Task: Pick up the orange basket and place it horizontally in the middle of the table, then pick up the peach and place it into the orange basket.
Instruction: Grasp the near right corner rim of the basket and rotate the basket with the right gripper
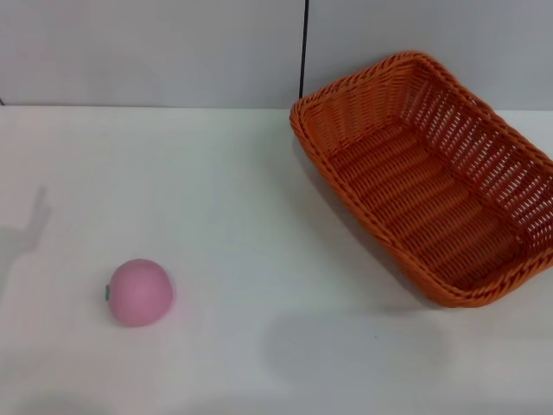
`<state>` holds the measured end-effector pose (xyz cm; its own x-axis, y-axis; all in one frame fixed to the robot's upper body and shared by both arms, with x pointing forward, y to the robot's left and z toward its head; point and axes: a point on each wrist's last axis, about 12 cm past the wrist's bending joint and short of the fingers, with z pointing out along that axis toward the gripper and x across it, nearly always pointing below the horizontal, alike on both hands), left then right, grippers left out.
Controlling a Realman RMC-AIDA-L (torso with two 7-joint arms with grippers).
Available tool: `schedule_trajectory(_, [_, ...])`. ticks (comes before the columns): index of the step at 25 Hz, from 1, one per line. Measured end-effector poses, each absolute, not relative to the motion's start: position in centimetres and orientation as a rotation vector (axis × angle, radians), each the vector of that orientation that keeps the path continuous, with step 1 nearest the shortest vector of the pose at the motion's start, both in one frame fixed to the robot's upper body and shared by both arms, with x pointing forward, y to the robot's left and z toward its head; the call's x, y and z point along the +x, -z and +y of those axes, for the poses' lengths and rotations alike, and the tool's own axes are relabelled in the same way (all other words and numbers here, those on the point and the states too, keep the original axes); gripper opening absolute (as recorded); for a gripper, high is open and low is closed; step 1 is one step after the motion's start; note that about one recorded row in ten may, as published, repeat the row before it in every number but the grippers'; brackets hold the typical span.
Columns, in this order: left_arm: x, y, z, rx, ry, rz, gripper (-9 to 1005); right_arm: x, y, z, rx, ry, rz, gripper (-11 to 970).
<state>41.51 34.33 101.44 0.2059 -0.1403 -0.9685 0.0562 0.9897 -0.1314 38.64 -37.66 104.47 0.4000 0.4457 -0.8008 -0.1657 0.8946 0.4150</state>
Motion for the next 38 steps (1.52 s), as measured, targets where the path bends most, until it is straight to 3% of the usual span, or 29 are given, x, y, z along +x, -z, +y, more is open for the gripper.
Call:
schedule_trajectory(3, [41.5, -101.6, 34.0, -0.061, 0.148, 1.342, 824, 38.5, -104.5, -37.8, 0.290, -0.391, 1.098, 824])
schedule_trajectory(14, [41.5, -101.8, 34.0, -0.058, 0.156, 1.324, 818, 38.6, -105.2, -38.5, 0.249, -0.445, 1.095, 824])
schedule_trajectory(19, [41.4, -101.8, 34.4, -0.066, 0.139, 1.326, 819, 38.5, -107.9, -41.8, 0.155, -0.638, 1.217, 824])
schedule_trajectory(22, [41.5, -101.8, 34.4, -0.067, 0.137, 1.330, 819, 39.3, -111.0, -43.9, 0.092, -0.740, 1.362, 825])
schedule_trajectory(26, [41.6, -101.8, 34.3, -0.061, 0.143, 1.331, 819, 42.0, -115.2, -45.7, 0.054, -0.817, 1.673, 825])
schedule_trajectory(31, [41.3, -101.7, 34.3, -0.061, 0.146, 1.333, 818, 45.7, -118.4, -46.8, 0.085, -0.810, 2.018, 824])
schedule_trajectory(32, [41.0, -101.6, 34.3, -0.069, 0.148, 1.335, 818, 47.8, -119.7, -46.6, 0.047, -0.811, 2.116, 824])
schedule_trajectory(38, [40.0, -101.3, 34.4, -0.105, 0.170, 1.348, 818, 51.9, -120.4, -44.6, -0.045, -0.832, 2.325, 825])
